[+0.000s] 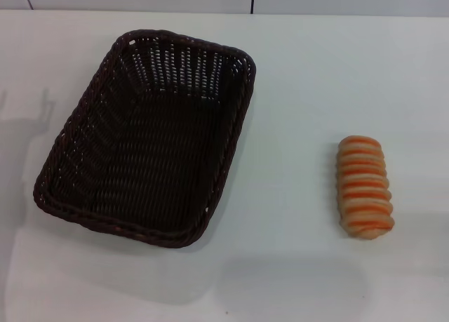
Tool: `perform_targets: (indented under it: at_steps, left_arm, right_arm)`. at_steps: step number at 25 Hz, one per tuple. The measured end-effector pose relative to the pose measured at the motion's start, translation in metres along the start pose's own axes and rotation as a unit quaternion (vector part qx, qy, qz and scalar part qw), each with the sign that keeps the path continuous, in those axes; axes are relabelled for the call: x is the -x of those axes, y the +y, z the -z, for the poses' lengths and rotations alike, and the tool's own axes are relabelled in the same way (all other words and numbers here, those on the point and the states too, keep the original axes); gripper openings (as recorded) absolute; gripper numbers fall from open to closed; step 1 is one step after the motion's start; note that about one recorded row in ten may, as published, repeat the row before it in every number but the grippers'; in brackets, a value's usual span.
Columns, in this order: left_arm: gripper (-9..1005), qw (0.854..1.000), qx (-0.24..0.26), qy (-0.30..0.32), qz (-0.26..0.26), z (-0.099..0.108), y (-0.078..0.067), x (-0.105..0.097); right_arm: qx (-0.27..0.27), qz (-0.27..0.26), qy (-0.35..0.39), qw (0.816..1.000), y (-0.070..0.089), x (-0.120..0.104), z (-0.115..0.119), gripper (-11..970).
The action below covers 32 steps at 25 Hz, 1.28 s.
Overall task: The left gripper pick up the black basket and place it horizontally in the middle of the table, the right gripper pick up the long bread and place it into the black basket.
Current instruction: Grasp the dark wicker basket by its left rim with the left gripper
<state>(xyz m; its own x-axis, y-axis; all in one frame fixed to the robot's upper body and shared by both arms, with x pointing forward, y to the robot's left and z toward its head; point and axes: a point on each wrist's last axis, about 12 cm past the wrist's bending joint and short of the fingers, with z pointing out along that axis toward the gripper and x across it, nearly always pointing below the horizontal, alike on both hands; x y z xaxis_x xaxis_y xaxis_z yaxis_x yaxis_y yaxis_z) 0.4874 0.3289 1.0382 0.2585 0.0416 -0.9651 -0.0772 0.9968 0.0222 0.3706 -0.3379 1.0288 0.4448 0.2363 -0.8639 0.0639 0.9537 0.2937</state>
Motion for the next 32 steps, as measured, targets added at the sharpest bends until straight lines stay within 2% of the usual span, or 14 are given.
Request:
perform_targets:
  at_steps: [8, 11, 18, 22, 23, 28, 32]
  left_arm:
    - [727, 1.000, -0.018, -0.003, 0.000, -0.004, -0.006, 0.001]
    - [722, 0.999, -0.040, 0.001, -0.009, -0.008, -0.012, 0.001]
    - [709, 0.996, -0.072, 0.050, -0.018, -0.042, -0.017, 0.009]
    - [702, 0.990, -0.102, 0.089, -0.026, -0.065, -0.023, 0.028]
    - [700, 0.988, -0.113, 0.101, -0.030, -0.074, -0.027, 0.041]
    - [691, 0.980, -0.120, 0.150, -0.052, -0.088, -0.037, 0.083]
    - [684, 0.962, -0.126, 0.232, -0.074, -0.096, -0.044, 0.113]
  right_arm:
    - [0.004, -0.002, 0.005, 1.000, 0.001, -0.001, 0.000, 839]
    - [0.006, -0.002, 0.007, 1.000, 0.001, -0.002, 0.000, 838]
    - [0.018, -0.006, 0.013, 1.000, 0.004, -0.004, -0.003, 837]
    - [0.018, -0.006, 0.014, 1.000, 0.004, -0.004, -0.003, 836]
    - [0.018, -0.006, 0.014, 1.000, 0.004, -0.005, -0.003, 836]
    - [0.018, -0.013, 0.020, 1.000, 0.003, -0.006, -0.004, 835]
    - [0.019, -0.019, 0.025, 0.999, 0.002, -0.007, -0.005, 834]
